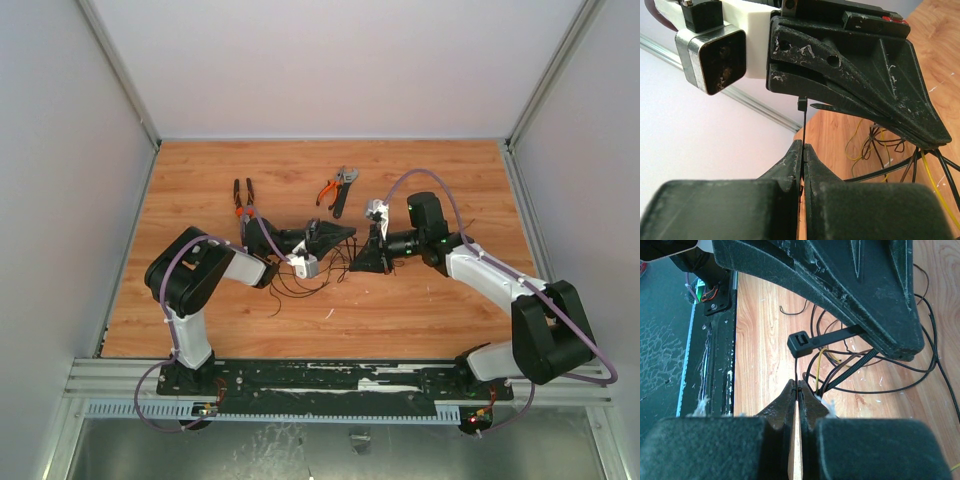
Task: Zip-tie the wires
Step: Tie the cable at the center of the board.
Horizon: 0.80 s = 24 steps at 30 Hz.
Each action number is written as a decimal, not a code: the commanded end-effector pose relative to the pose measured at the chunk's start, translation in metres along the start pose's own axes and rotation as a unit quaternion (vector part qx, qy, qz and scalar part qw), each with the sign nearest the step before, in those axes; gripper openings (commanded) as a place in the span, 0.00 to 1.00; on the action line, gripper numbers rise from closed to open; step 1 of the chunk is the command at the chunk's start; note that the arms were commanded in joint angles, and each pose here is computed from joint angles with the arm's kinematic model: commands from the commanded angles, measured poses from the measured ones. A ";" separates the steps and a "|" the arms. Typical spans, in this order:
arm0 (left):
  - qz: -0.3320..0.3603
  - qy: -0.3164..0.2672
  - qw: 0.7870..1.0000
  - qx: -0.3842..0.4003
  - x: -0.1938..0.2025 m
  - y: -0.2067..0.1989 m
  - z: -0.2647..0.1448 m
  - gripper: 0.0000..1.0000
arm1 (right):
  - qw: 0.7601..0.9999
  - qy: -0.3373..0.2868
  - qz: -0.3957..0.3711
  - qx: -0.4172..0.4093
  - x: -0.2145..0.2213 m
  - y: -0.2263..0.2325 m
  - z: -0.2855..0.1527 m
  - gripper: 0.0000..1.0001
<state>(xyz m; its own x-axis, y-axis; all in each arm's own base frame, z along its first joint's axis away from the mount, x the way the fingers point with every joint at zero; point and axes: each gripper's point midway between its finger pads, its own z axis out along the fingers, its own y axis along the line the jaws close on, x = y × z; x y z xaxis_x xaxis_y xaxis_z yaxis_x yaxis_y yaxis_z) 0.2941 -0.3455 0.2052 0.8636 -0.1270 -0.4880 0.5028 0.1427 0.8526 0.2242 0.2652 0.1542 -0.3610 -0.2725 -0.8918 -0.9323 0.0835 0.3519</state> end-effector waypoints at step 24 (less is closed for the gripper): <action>0.089 -0.038 0.995 -0.039 -0.025 0.030 0.004 0.00 | 1.000 -0.010 -0.017 -0.001 -0.009 0.007 -0.005 0.00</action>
<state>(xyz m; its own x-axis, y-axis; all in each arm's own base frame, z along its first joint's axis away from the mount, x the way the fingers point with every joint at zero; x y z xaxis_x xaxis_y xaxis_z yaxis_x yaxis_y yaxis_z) 0.2941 -0.3455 0.2053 0.8637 -0.1268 -0.4878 0.5025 0.1431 0.8526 0.2211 0.2638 0.1599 -0.3416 -0.2643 -0.9019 -0.9397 0.0804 0.3323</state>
